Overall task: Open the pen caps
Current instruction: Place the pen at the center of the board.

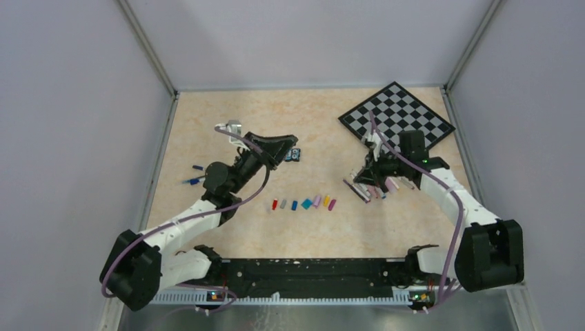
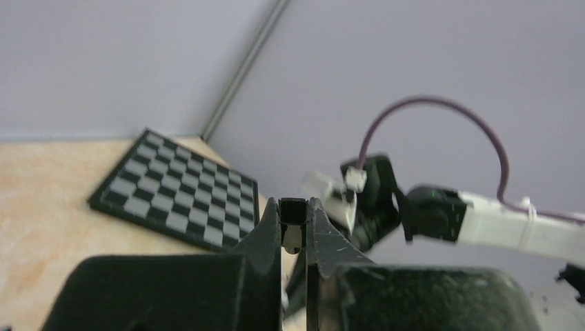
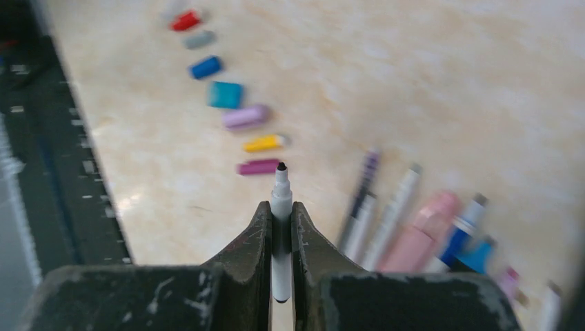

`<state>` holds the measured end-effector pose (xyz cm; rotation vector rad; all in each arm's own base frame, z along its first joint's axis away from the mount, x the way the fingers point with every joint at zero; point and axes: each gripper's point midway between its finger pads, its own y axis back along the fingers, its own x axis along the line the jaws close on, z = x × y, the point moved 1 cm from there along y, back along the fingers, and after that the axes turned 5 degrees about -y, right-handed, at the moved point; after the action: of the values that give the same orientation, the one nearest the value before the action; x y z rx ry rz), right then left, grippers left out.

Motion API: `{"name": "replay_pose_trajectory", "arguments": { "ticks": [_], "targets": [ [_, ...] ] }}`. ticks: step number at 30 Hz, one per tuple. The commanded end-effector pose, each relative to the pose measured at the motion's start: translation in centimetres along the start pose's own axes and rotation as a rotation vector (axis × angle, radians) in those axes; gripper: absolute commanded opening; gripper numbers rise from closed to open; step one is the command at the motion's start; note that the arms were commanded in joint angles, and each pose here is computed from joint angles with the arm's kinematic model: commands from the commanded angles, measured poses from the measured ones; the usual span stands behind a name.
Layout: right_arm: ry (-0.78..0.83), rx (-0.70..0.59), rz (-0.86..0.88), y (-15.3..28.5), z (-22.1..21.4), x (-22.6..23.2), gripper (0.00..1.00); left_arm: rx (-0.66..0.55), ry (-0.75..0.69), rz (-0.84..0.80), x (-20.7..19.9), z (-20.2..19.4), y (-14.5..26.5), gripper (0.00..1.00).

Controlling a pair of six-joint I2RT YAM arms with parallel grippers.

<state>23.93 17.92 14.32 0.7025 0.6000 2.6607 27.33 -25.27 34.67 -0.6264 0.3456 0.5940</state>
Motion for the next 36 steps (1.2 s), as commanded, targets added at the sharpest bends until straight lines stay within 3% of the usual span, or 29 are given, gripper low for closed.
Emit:
{"name": "replay_pose_trajectory", "arguments": {
  "ticks": [1,7,13,22,36],
  "targets": [
    [0.095,0.032,-0.396,5.4,0.4,-7.0,0.00,0.242,0.056,-0.056,-0.8,-5.2,3.9,0.00],
    [0.038,0.135,-0.663,9.7,-2.4,-12.6,0.00,0.401,0.179,-0.119,-1.7,-9.3,8.0,0.00],
    [0.015,0.226,-0.773,11.8,-4.5,-15.4,0.06,0.460,0.232,-0.116,-1.6,-11.4,10.5,0.00],
    [-0.033,0.326,-0.793,11.6,-6.6,-17.4,0.13,0.477,0.257,-0.098,-1.3,-12.8,13.4,0.00],
    [-0.119,0.371,-0.718,10.1,-7.9,-17.9,0.24,0.490,0.277,-0.108,-1.4,-13.2,13.6,0.00]
  ]
}}
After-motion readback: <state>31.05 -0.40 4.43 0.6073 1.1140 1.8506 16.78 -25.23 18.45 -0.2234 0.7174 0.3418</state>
